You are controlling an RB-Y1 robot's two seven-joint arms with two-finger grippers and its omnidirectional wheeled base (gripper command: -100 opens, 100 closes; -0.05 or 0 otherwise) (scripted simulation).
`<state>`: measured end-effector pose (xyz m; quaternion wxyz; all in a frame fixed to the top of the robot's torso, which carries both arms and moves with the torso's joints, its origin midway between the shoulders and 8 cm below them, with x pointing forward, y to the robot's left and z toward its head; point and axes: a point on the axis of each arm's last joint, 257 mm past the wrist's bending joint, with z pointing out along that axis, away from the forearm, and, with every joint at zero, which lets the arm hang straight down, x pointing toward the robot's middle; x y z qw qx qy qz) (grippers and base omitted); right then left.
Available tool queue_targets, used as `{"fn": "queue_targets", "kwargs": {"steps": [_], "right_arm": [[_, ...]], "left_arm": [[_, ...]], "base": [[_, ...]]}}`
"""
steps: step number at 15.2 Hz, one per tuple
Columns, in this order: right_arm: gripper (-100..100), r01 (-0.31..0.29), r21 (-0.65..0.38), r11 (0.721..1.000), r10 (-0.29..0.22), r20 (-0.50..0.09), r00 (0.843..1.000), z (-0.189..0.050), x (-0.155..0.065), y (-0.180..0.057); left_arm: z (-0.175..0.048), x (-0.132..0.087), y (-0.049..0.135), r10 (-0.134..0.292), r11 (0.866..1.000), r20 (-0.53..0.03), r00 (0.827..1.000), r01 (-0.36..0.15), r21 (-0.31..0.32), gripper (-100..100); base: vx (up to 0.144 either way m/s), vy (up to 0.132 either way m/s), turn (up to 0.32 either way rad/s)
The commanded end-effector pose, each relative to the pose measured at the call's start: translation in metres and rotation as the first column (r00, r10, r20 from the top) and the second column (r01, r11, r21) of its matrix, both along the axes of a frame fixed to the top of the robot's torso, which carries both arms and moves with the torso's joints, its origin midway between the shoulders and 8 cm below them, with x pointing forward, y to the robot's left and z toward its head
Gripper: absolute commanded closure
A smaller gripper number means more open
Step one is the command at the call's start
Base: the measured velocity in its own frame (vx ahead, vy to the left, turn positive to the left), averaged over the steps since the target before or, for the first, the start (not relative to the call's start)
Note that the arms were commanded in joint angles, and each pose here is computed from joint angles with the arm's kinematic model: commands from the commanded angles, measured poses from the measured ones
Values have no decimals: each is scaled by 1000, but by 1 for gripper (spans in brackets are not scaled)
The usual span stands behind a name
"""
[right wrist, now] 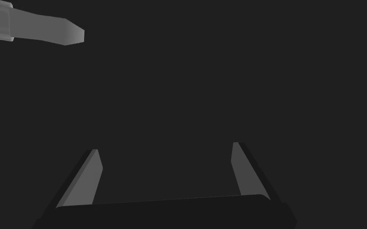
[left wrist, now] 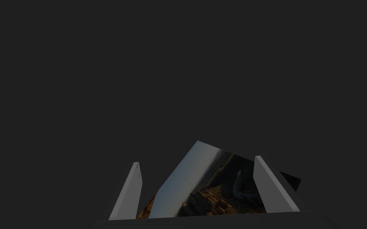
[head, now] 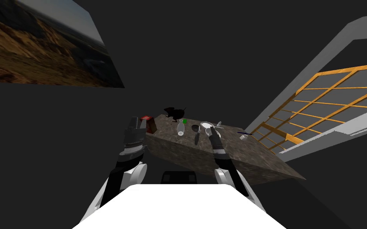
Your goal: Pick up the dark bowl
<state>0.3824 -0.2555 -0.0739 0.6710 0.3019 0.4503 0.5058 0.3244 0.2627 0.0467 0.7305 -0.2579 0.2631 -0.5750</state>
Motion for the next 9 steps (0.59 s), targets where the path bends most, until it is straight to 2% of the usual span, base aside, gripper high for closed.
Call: {"fn": "queue_targets", "kwargs": {"steps": [1, 3, 5, 6, 9], "right_arm": [[-100, -22, -66, 998, 20, -36, 999, -13, 3, 6], [-100, -44, -124, 991, 36, -66, 997, -24, 5, 9], [-100, -56, -147, 988, 46, -71, 996, -25, 5, 10], [-100, -74, -198, 977, 55, -101, 993, -37, 6, 12], [-100, -108, -275, 955, 71, -139, 988, -51, 7, 14]], "left_arm": [[0, 0, 0, 0, 1000, 0, 1000, 0, 0, 0], [0, 0, 0, 0, 1000, 0, 1000, 0, 0, 0], [0, 0, 0, 0, 1000, 0, 1000, 0, 0, 0], [0, 0, 0, 0, 1000, 0, 1000, 0, 0, 0], [0, 0, 0, 0, 1000, 0, 1000, 0, 0, 0]], "base": [[-23, -7, 65], [-26, -4, 76], [-23, -4, 39], [-20, -6, 35], [-26, -3, 96]]}}
